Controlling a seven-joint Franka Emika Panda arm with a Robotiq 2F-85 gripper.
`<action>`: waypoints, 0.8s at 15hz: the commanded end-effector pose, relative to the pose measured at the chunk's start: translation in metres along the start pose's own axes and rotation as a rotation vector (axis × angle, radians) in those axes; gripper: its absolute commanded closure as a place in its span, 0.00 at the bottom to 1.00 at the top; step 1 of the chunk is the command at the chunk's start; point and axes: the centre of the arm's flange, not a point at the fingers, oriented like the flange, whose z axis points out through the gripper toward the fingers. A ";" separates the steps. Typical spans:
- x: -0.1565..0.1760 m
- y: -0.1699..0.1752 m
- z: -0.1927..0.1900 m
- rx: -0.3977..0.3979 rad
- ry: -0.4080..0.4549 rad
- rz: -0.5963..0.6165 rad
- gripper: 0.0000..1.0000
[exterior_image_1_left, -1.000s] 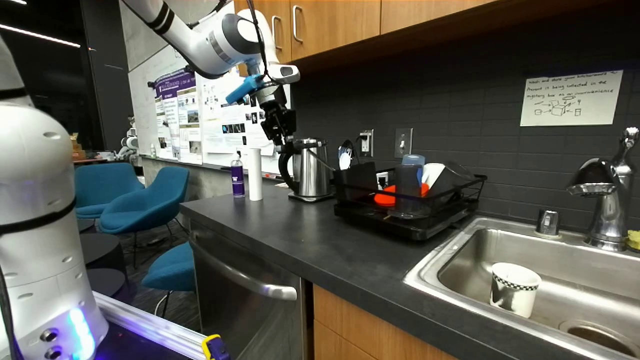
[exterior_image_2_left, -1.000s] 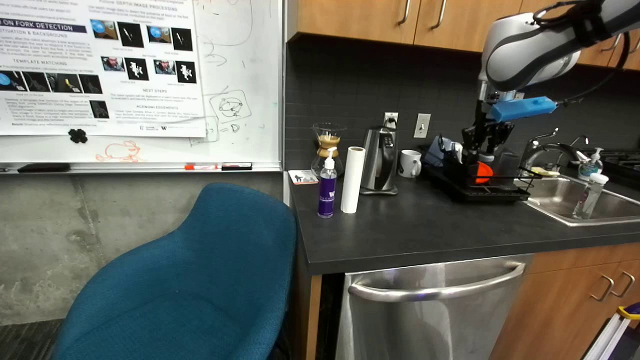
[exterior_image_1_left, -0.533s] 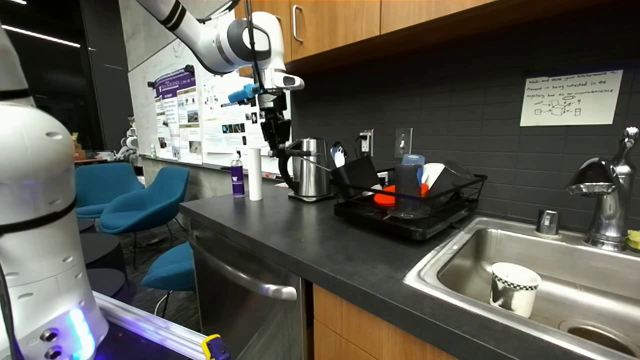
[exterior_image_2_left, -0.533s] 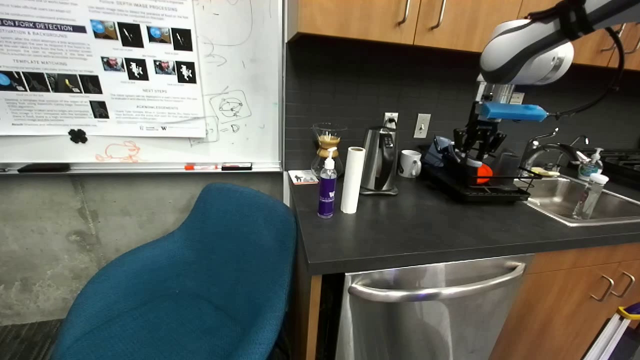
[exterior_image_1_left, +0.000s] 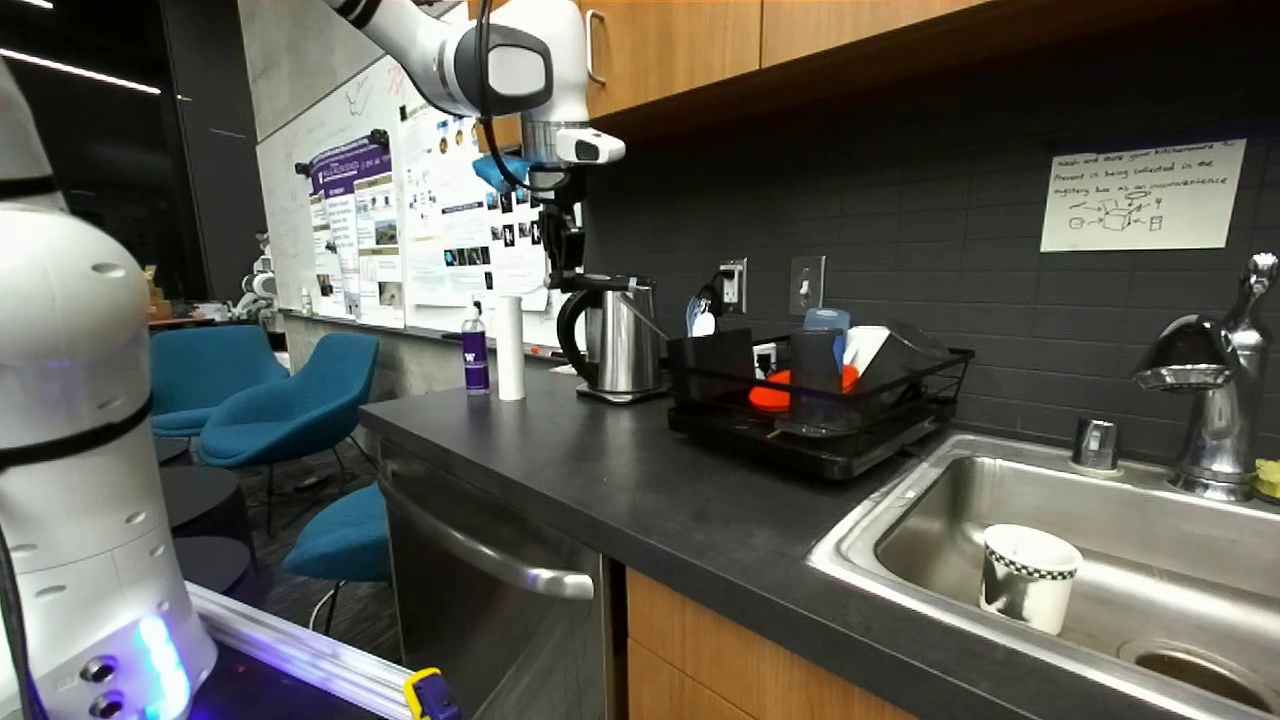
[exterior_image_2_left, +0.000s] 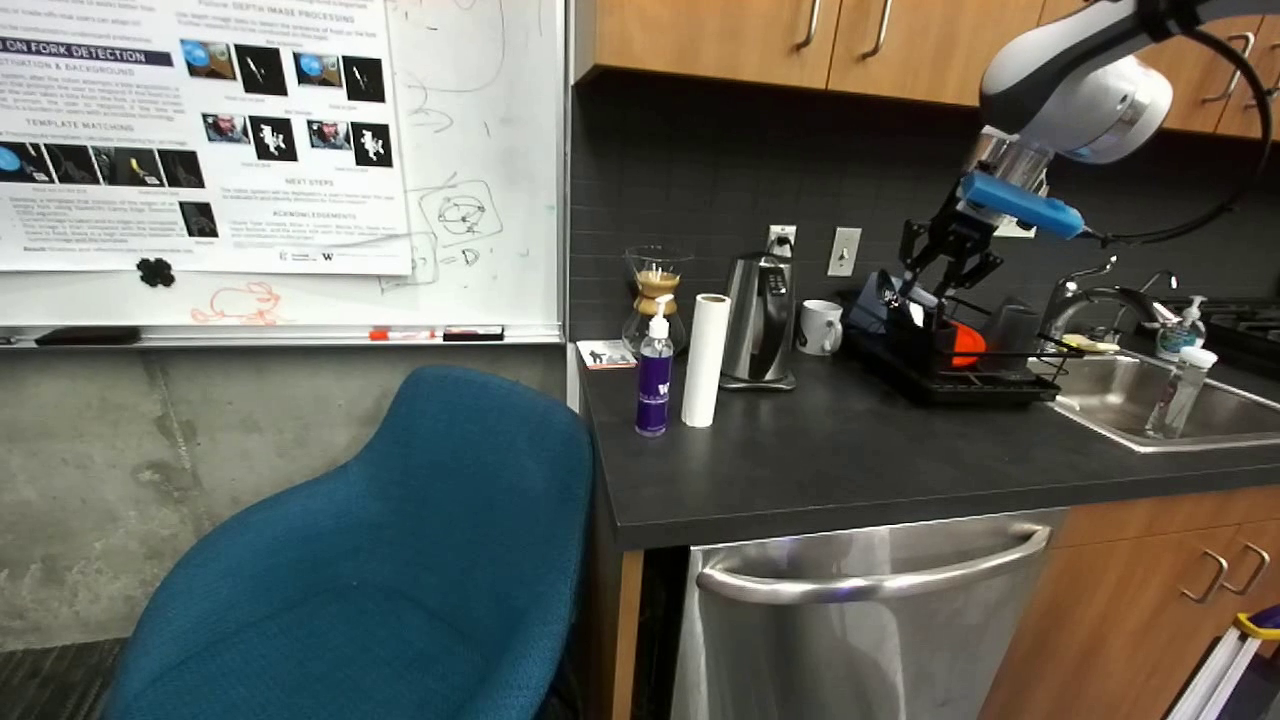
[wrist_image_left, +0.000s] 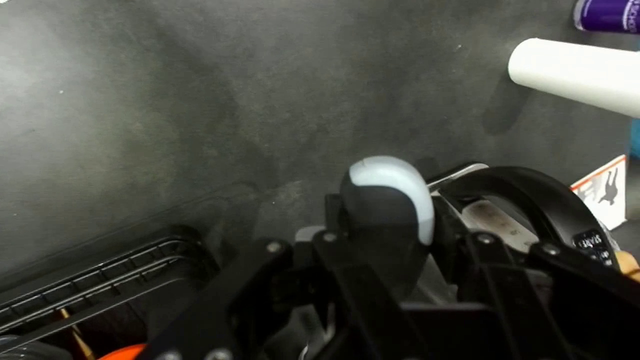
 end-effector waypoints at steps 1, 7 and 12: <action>0.001 0.006 -0.020 0.077 0.033 0.069 0.83; 0.002 0.034 -0.022 0.166 -0.076 0.235 0.83; 0.003 0.046 -0.023 0.303 -0.138 0.363 0.83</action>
